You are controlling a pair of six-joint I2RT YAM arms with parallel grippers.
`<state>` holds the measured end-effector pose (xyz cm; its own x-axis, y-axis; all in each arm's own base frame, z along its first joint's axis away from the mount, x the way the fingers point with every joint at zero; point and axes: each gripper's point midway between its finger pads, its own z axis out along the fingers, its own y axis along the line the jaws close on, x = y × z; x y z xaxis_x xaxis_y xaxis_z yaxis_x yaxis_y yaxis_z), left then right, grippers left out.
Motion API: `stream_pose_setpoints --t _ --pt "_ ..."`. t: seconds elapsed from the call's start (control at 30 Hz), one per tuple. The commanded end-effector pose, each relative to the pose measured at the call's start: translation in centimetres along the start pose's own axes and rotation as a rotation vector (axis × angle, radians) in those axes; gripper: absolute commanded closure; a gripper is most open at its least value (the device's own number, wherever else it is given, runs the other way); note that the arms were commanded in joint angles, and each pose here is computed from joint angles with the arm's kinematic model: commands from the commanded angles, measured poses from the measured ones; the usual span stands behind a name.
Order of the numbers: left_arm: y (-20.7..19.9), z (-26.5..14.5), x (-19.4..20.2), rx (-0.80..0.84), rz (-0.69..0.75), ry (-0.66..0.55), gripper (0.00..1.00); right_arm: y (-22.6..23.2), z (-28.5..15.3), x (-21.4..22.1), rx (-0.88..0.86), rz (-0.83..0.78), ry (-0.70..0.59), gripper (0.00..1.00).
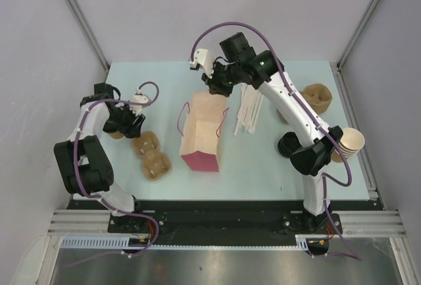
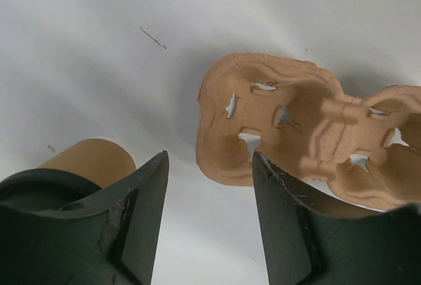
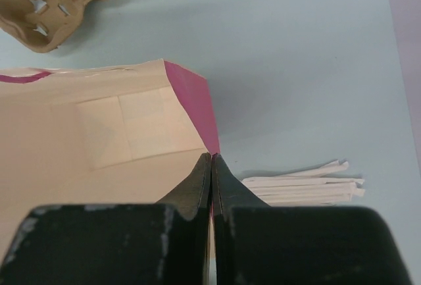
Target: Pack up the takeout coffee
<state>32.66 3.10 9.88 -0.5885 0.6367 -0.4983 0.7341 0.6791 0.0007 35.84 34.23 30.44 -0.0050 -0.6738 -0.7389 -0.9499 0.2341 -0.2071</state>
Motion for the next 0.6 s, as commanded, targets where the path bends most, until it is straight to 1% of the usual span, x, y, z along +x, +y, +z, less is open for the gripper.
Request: stream_pose_setpoints --t 0.0,0.1,0.33,0.57 --pt "1.3 1.3 -0.2 -0.005 0.081 -0.011 0.41 1.5 -3.0 -2.0 -0.004 -0.001 -0.056 1.0" --pt "1.6 2.1 0.1 0.004 0.096 0.001 0.42 2.1 -3.5 -2.1 -0.01 -0.004 -0.059 1.0" --pt "0.9 3.7 0.8 0.032 0.116 0.024 0.43 3.7 -4.3 -2.6 -0.039 -0.006 -0.073 1.0" --pt "0.5 4.6 1.2 0.055 0.115 0.031 0.54 4.9 -5.8 -2.8 -0.051 -0.005 -0.082 1.0"
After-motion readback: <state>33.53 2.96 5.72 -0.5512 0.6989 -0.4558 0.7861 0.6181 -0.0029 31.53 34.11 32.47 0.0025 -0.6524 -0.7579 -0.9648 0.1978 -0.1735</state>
